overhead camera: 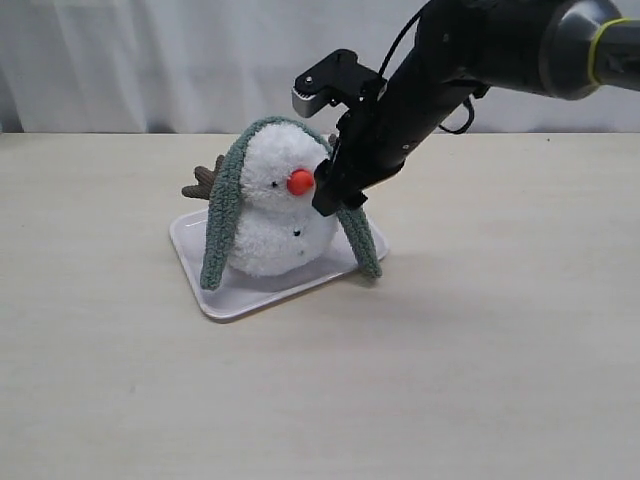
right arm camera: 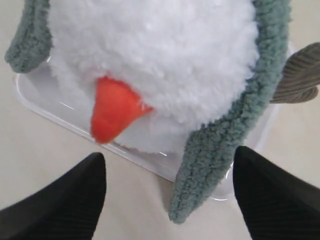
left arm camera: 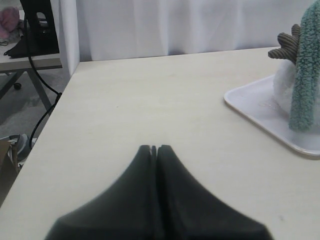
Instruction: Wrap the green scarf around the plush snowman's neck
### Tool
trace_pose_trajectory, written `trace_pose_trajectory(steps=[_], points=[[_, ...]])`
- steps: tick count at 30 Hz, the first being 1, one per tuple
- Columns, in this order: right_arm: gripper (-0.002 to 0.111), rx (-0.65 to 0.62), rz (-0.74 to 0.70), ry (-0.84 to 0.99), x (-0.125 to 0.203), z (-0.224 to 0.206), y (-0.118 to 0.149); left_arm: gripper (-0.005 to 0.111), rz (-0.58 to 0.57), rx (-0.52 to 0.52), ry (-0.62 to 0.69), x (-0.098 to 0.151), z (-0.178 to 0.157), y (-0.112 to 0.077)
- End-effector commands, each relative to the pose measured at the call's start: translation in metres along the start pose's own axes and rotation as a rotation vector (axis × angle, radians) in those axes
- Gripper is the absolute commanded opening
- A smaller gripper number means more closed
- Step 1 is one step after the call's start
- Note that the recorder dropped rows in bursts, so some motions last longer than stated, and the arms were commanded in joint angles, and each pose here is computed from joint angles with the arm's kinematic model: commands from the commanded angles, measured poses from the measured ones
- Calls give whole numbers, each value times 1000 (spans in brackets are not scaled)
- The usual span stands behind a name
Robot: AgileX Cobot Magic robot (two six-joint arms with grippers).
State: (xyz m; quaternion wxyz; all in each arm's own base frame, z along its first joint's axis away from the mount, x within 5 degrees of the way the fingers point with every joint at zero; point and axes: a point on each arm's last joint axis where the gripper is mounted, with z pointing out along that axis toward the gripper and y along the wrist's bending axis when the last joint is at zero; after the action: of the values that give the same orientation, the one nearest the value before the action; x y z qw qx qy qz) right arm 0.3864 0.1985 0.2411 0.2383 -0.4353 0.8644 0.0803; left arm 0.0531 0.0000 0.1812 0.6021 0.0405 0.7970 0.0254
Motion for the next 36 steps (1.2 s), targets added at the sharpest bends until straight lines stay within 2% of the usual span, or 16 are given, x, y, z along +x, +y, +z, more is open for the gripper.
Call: trace_pose_trajectory(steps=[1,5,8,14,18,21,24,31,36], points=[[68,25,40,-42,-5,-34,1,0,-3,-3,-11,0,0,0],[68,-1,71,-107,-11,-60,8,0,-3,-3,-11,0,0,0],[68,-83,89,-162,-17,-76,22,0,-3,-3,-11,0,0,0],[68,-157,-94,-166,-33,-83,75,0,-3,-3,-11,0,0,0],[68,-79,-210,-206,-47,-79,109,0,-3,-3,-11,0,0,0],[67,36,-141,-284,-60,-79,120,0,-3,-3,-11,0,0,0],[54,107,-51,-337,-67,-76,123,0,-3,-3,-11,0,0,0],[5,145,-46,-303,-67,-50,119,0,-3,-3,-11,0,0,0],[4,192,3,-352,-71,-32,112,0,-3,-3,-11,0,0,0]])
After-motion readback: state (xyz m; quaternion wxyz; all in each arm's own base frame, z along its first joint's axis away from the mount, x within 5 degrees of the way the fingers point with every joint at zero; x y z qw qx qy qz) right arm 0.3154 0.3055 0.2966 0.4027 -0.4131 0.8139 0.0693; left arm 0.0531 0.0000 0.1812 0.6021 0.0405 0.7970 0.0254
